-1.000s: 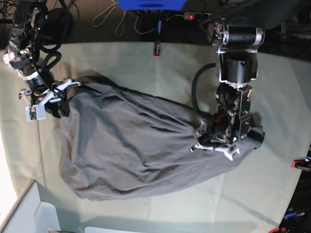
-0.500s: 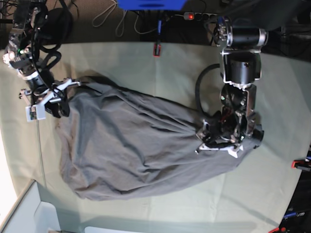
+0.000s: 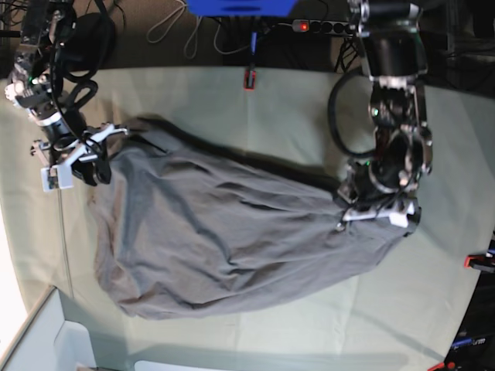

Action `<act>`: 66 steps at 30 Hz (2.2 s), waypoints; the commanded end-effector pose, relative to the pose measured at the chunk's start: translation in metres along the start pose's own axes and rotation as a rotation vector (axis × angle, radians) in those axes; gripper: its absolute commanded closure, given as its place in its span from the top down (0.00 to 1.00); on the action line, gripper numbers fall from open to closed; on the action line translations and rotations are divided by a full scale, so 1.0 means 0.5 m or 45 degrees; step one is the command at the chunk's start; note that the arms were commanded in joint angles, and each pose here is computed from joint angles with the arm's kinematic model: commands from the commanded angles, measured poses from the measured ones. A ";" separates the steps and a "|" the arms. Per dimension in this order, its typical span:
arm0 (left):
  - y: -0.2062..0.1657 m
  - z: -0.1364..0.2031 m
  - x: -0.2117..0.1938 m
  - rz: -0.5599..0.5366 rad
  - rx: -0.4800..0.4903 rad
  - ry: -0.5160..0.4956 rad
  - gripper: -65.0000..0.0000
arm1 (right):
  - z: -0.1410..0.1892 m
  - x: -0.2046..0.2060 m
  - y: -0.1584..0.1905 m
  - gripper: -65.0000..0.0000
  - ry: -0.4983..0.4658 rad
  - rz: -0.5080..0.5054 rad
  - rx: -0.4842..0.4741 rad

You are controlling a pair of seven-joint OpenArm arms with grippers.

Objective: Layout the t-shirt on the table in an organized manner, then fold the t-shirt properly

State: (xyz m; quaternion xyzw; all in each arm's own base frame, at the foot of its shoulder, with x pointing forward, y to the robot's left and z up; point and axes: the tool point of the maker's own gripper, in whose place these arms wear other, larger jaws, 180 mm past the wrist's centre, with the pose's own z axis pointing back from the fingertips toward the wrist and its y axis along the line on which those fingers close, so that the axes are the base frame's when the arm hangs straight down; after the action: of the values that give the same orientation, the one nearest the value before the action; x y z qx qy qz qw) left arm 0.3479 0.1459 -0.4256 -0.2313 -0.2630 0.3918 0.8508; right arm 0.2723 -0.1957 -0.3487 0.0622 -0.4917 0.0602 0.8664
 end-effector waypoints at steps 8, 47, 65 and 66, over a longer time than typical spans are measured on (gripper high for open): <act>0.053 0.093 0.002 0.185 -0.116 -0.043 0.00 | 0.005 0.028 -0.002 0.23 -0.063 0.013 0.005; 0.030 0.210 0.027 0.065 -0.152 -0.243 0.52 | 0.049 -0.101 0.074 0.23 0.128 -0.050 0.102; 0.093 0.053 0.061 -0.260 0.407 -0.362 0.53 | 0.048 -0.104 0.072 0.23 0.132 -0.053 0.100; 0.096 0.048 0.063 -0.270 0.424 -0.363 0.53 | 0.048 -0.104 0.072 0.23 0.132 -0.053 0.100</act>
State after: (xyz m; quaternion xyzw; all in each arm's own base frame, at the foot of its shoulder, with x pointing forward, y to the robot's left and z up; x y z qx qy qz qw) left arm 0.3115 0.1995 -0.4413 -0.0032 -0.3117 0.3686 0.8758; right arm 0.2144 -0.1656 -0.3889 0.1008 -0.4232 0.0638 0.8981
